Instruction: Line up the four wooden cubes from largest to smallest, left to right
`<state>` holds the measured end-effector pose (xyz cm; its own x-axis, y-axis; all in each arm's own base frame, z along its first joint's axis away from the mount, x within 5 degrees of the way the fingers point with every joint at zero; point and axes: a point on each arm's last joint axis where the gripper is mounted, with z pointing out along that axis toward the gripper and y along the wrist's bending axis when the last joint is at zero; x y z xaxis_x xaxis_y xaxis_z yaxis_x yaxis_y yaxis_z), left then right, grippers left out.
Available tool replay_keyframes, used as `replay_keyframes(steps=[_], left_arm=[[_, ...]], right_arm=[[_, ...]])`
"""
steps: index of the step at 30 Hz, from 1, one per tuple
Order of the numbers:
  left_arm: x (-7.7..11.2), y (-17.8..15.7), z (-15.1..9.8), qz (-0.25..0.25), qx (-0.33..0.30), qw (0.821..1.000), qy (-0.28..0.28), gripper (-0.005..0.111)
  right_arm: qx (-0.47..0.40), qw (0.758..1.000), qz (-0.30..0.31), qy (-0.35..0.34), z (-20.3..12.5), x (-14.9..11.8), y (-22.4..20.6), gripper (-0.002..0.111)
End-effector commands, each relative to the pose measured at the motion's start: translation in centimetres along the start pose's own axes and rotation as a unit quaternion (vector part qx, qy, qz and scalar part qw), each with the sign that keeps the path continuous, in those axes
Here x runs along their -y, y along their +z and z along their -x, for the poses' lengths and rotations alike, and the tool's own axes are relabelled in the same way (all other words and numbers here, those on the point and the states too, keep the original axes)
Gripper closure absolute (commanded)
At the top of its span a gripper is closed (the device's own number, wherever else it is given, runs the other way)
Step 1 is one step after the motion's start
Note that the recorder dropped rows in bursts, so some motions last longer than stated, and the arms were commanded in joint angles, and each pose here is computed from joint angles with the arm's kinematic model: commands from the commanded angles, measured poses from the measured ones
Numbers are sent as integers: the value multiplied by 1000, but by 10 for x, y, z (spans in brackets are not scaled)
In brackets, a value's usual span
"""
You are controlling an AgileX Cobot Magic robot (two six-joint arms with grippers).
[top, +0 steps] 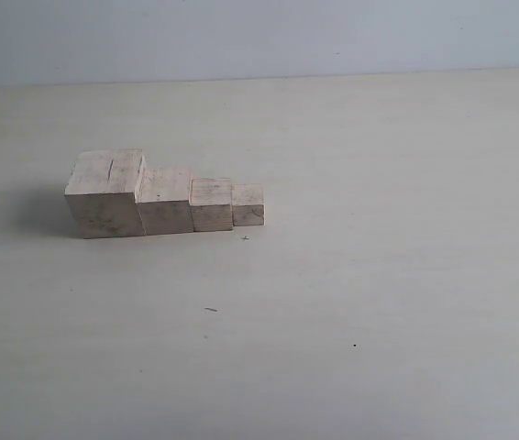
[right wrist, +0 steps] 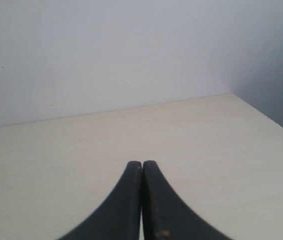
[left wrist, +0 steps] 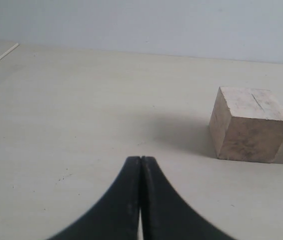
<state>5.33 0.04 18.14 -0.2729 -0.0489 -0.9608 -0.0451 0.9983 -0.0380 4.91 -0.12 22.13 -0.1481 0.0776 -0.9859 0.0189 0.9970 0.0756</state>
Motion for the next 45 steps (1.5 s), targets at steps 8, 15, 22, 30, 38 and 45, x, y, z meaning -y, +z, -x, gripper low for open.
replay_keyframes(steps=[8,15,22,30,38,45], left_arm=[[0,0,0,-2,6,1000,-1,107],[0,0,0,-2,6,1000,-1,107],[0,0,0,-2,6,1000,-1,107],[0,0,0,-2,6,1000,-1,107],[0,0,0,-2,6,1000,-1,107],[0,0,0,-2,6,1000,-1,107]], right_arm=[[-54,998,1,27,-38,1,10,108],[-59,998,1,26,-39,1,10,108],[-56,998,0,22,-38,2,10,108],[-56,998,0,22,-38,2,10,108],[-55,998,0,22,-38,2,10,108],[-53,998,0,22,-38,2,10,108]])
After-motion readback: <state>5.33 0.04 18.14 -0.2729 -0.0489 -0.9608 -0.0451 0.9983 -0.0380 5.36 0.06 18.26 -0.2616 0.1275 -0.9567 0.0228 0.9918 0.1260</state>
